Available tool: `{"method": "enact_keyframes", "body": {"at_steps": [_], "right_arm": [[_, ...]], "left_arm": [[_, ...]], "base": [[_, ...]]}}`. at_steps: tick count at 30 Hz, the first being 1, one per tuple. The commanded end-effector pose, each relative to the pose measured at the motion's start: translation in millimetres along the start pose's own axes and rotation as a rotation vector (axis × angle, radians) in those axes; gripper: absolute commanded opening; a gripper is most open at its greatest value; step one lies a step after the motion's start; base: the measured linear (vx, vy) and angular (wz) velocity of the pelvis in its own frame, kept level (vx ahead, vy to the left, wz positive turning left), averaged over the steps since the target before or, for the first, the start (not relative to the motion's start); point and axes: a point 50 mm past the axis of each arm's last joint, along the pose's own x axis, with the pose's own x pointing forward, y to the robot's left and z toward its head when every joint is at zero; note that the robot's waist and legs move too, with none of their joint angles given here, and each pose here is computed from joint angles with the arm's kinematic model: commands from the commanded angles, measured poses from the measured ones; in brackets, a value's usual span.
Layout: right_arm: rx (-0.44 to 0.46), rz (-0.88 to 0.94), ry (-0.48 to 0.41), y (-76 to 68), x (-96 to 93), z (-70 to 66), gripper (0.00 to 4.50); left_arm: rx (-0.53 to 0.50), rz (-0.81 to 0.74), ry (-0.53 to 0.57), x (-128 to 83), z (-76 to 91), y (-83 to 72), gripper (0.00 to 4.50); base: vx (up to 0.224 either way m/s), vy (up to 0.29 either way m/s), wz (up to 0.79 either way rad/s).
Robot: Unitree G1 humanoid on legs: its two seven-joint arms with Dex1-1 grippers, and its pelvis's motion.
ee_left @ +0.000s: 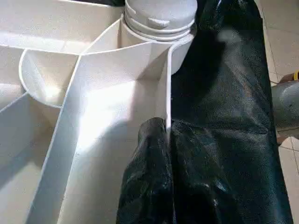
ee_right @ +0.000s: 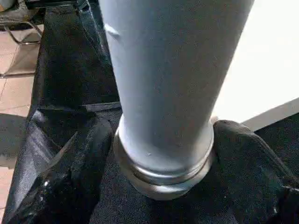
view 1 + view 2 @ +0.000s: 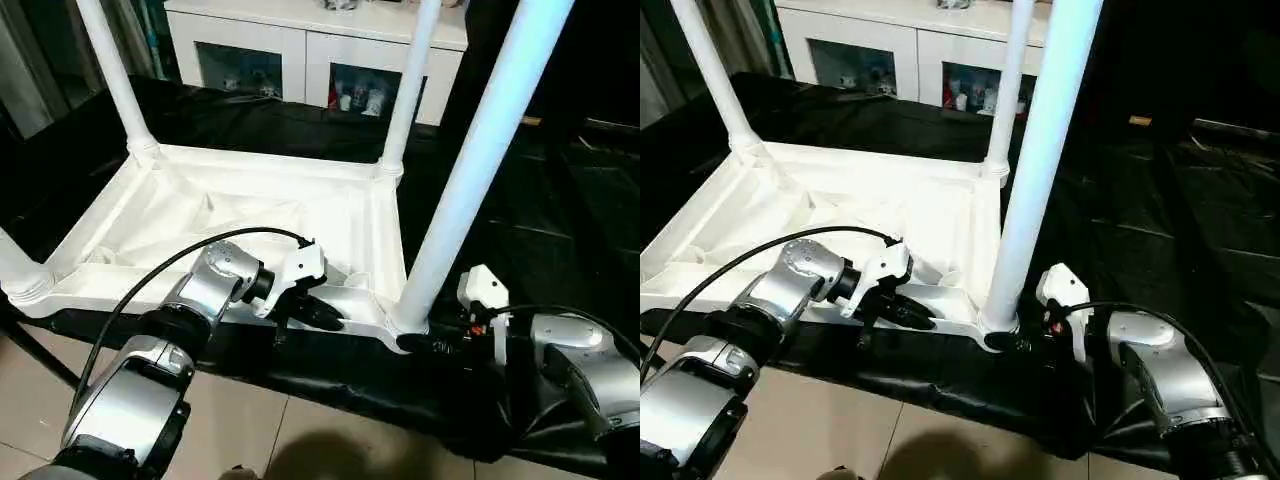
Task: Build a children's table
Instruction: Rotate leg to tighten
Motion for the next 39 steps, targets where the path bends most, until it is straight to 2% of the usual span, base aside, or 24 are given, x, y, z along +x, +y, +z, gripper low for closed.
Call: {"method": "enact_keyframes", "body": {"at_steps": [1,13,21,22,24,26,28,30,31,35,38,39], "right_arm": [[-0.008,0.009,0.002,-0.4,4.5,3.5,3.6],[0.017,0.027,-0.024,0.6,7.5,3.9,2.72],[0.04,0.01,-0.045,2.6,10.3,1.3,2.64],[0.05,-0.012,-0.053,1.7,11.5,0.6,2.64],[0.135,-0.194,-0.09,-8.0,21.4,-6.6,2.63],[0.189,-0.24,-0.101,-9.9,25.2,-10.6,2.63],[0.282,-0.405,-0.119,-17.0,35.0,-19.4,2.63],[0.336,-0.517,-0.126,-21.2,41.1,-23.3,2.63],[0.394,-0.645,-0.134,-26.1,47.2,-24.7,2.62],[0.44,-0.776,-0.133,-30.8,57.8,-21.0,2.62],[0.411,-0.76,-0.163,-29.3,70.3,-8.8,2.62],[0.378,-0.724,-0.191,-27.8,73.5,-2.1,2.62]], "left_arm": [[0.008,-0.048,-0.025,7,2.8,-4.3,0.0],[0.001,-0.033,-0.03,8,1.2,-4.5,0.0],[-0.014,-0.025,-0.038,11,0.7,-4.4,0.0],[-0.024,-0.009,-0.044,12,1.1,-3.5,0.0],[-0.074,0.127,-0.067,22,5.0,4.9,0.0],[-0.083,0.174,-0.074,26,7.1,7.7,0.0],[-0.127,0.307,-0.089,37,13.9,15.5,0.0],[-0.152,0.39,-0.092,44,18.3,19.8,0.0],[-0.165,0.481,-0.085,51,23.1,23.9,0.0],[-0.181,0.536,-0.099,62,32.7,25.2,0.0],[-0.166,0.537,-0.082,71,37.1,23.4,0.0],[-0.157,0.532,-0.07,73,36.8,22.7,0.0]], "base": [[0.0,0.0,0.0],[0.0,0.0,0.0],[0.0,0.0,0.0],[0.0,0.0,0.0],[0.0,0.0,0.0],[0.0,0.0,0.0],[0.0,0.0,0.0],[0.0,0.0,0.0],[0.0,0.0,0.0],[0.0,0.0,0.0],[0.0,0.0,0.0],[0.0,0.0,0.0]]}}
